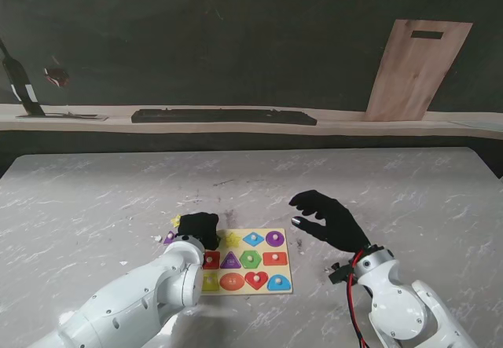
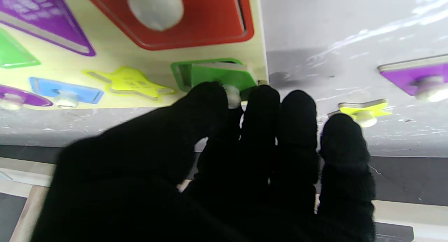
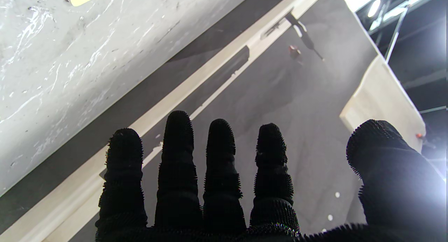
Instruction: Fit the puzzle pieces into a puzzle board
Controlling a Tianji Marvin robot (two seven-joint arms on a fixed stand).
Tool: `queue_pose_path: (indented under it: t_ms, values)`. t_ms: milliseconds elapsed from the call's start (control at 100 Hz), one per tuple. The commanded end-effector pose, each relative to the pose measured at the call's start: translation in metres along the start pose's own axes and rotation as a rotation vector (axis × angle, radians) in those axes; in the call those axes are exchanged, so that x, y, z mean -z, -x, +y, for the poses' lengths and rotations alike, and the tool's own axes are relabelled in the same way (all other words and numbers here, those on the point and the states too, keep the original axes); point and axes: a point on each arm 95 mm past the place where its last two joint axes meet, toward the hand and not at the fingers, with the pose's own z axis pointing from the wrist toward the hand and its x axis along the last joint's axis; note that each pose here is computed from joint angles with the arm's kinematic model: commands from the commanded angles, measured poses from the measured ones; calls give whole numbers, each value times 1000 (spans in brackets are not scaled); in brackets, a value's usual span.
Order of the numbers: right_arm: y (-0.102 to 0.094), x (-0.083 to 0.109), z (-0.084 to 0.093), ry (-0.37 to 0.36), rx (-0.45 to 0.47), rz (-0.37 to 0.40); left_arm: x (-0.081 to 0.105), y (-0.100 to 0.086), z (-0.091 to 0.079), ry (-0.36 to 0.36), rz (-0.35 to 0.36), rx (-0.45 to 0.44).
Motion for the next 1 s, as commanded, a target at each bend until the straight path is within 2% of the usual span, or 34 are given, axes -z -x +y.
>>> queue_pose_path:
  t_ms: [0,480,990]
  values:
    - [-1,1,-3,-6,-3,-1,0,-2,1,7,-2,15]
    - [-1,1,-3,-3,-3,-1,-2,-7,1,12,-4,53]
    - [0,2,-2,-1,-3,0,4,-4,2,21,-18,47]
